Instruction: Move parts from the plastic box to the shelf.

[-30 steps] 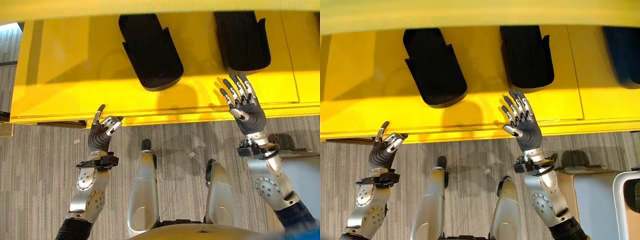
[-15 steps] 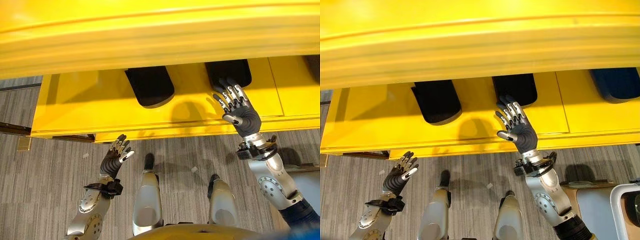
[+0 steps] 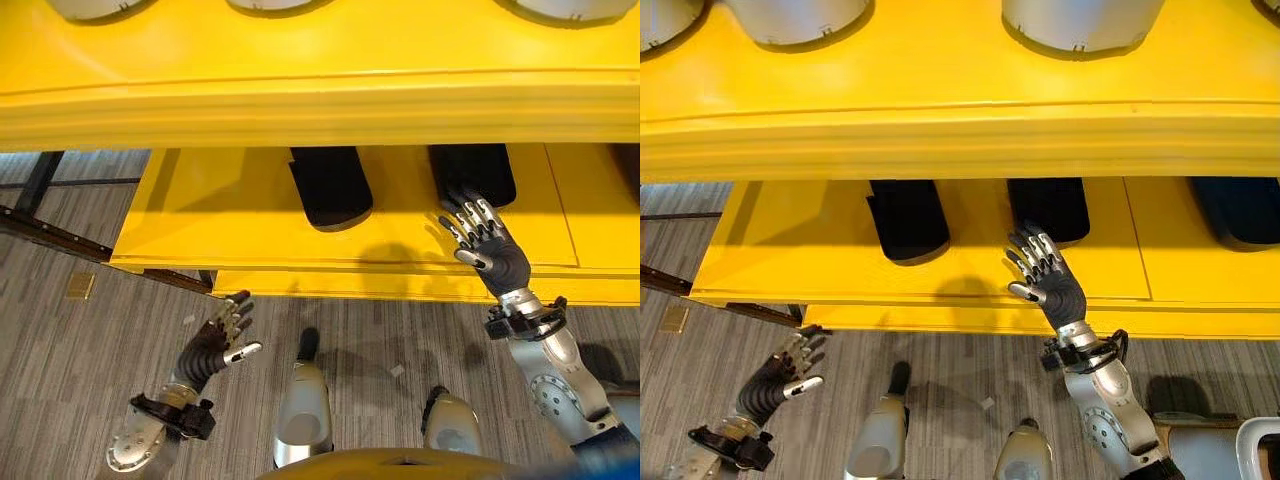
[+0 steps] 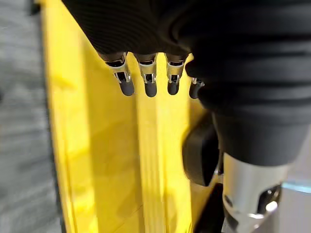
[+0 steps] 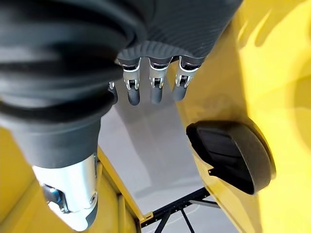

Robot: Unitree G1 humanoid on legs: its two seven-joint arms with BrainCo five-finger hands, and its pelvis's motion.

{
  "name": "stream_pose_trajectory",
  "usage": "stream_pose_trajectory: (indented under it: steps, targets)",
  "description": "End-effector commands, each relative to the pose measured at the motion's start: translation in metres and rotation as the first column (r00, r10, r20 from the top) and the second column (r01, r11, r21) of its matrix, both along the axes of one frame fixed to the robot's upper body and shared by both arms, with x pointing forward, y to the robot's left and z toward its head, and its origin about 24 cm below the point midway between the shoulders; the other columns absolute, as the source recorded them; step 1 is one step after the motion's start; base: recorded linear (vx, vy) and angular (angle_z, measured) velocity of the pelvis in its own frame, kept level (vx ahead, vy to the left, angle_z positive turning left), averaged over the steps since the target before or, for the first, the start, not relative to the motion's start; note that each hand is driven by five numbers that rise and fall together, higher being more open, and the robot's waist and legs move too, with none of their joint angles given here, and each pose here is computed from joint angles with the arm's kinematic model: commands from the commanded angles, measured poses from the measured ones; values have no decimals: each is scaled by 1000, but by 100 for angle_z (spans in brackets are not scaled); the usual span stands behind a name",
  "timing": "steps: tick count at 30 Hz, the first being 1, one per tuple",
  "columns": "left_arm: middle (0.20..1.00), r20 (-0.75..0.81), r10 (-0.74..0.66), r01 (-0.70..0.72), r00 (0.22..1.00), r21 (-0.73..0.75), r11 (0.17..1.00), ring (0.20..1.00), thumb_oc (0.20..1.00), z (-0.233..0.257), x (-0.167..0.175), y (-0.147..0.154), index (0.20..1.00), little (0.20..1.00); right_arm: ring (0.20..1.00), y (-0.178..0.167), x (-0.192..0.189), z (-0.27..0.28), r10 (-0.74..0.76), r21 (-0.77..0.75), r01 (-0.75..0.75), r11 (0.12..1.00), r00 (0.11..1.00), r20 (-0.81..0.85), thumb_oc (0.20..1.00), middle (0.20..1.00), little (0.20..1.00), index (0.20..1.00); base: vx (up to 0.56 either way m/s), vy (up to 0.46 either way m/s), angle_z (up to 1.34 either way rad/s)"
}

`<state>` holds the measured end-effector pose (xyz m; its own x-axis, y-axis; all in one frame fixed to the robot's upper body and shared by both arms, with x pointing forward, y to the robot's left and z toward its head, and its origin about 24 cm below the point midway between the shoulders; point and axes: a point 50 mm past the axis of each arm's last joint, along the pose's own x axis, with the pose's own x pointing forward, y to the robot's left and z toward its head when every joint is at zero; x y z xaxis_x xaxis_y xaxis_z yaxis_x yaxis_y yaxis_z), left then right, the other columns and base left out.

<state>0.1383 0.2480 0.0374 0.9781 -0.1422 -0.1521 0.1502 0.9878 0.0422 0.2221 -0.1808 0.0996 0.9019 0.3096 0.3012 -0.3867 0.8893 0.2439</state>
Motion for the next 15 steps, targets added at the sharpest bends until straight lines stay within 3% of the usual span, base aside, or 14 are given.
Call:
stream_pose_trajectory:
  steps: [1,10,15]
  targets:
    - [1000,237,-78,7,968,286,958,1000,1000,43,6,5,1000,1000,1000,-3,1,26,17,-17,-15,1000,989,149,1000,1000,1000,1000,0,0,0]
    - [1000,472,-116,-140,874,473,870,1000,1000,85,17,8,1000,1000,1000,-9,-1,26,-1,-17,4,1000,989,147,1000,1000,1000,1000,0,0,0]
    - [1000,562,-218,-221,798,609,762,1000,1000,98,28,0,1000,1000,1000,-8,0,27,6,-19,-3,1000,988,152,1000,1000,1000,1000,3,8,-1]
